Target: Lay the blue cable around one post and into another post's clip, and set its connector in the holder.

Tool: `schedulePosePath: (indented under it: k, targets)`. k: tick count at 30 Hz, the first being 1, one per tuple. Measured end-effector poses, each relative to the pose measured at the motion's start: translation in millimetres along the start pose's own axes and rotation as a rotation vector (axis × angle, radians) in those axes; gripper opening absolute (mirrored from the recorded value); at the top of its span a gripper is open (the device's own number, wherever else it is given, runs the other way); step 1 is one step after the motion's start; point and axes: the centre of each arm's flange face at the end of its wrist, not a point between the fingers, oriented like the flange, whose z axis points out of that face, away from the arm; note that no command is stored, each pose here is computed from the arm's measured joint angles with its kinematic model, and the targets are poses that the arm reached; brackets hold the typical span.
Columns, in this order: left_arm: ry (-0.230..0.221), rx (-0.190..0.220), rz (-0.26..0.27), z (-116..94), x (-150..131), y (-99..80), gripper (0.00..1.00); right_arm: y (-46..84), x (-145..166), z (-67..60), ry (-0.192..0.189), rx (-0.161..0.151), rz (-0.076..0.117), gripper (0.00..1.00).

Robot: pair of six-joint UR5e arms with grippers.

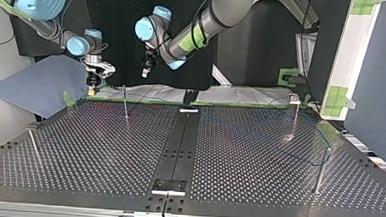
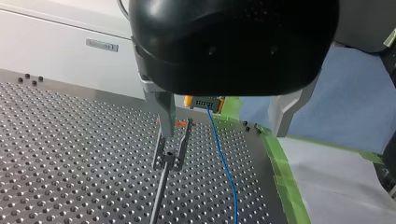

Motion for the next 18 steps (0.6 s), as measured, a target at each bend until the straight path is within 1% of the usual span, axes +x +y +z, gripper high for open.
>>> schedulePosePath:
  k: [8,18]
  targets:
    - [-0.011,0.005,0.003,8,4,-0.8,1.0,-2.0,0,0.0,0.0,0.004,0.0,0.05]
    - [0.048,-0.009,0.048,20,35,0.3,1.0,-3.7,0,-0.1,0.0,0.007,-0.001,0.05]
